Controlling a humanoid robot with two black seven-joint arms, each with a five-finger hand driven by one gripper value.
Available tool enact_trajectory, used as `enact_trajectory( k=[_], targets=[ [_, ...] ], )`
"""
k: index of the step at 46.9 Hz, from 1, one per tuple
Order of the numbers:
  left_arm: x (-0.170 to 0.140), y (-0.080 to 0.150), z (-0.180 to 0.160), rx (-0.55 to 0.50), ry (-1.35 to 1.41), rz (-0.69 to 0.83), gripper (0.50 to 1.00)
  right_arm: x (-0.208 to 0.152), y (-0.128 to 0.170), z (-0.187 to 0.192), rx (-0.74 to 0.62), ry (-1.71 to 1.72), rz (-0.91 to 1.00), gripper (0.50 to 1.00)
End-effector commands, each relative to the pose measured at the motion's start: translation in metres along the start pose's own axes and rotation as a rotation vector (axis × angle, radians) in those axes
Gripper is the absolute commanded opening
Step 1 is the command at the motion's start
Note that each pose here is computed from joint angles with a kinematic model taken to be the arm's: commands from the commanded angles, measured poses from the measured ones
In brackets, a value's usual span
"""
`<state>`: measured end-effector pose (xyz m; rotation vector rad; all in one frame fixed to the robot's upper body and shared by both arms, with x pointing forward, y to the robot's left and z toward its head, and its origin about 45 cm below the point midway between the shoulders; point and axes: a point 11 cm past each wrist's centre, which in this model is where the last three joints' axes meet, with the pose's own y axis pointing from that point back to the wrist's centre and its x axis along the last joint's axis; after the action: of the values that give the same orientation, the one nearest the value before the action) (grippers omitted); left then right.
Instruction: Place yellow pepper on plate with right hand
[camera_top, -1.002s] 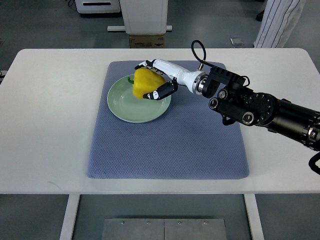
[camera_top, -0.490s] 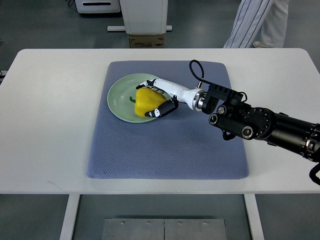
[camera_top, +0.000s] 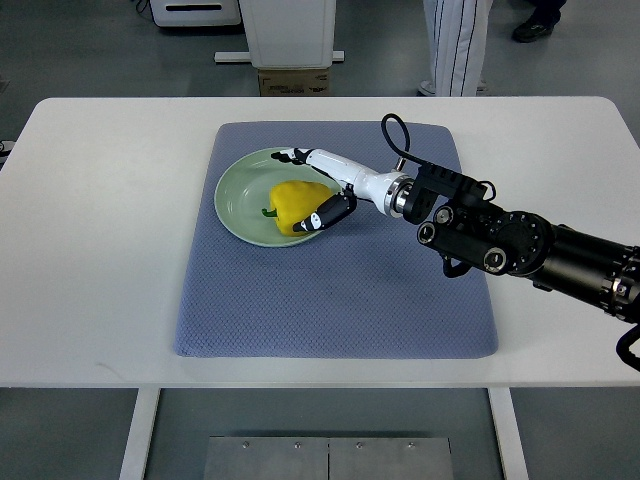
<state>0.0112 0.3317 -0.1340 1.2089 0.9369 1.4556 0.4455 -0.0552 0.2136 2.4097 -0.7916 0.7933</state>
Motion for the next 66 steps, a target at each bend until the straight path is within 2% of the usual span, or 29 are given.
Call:
enact_trajectory(
  k=[1, 18, 32, 49, 66],
  targets=[
    [0.000, 0.000, 0.000, 0.000, -0.001, 0.001, 1.000, 0.001, 0.000, -0.001, 0.003, -0.012, 0.007, 0.989],
    [0.000, 0.000, 0.000, 0.000, 0.000, -0.001, 1.000, 0.010, 0.000, -0.001, 0.015, -0.099, 0.091, 0.985],
    [0.000, 0.000, 0.000, 0.000, 0.001, 0.000, 1.000, 0.018, 0.008, 0.012, 0.034, -0.334, 0.222, 0.983],
    [0.000, 0.000, 0.000, 0.000, 0.000, -0.001, 1.000, 0.071, 0.055, 0.066, -0.023, -0.544, 0.468, 0.977],
    [0.000, 0.000, 0.000, 0.000, 0.000, -0.001, 1.000, 0.095, 0.082, 0.097, -0.077, -0.775, 0.620, 0.981]
  ],
)
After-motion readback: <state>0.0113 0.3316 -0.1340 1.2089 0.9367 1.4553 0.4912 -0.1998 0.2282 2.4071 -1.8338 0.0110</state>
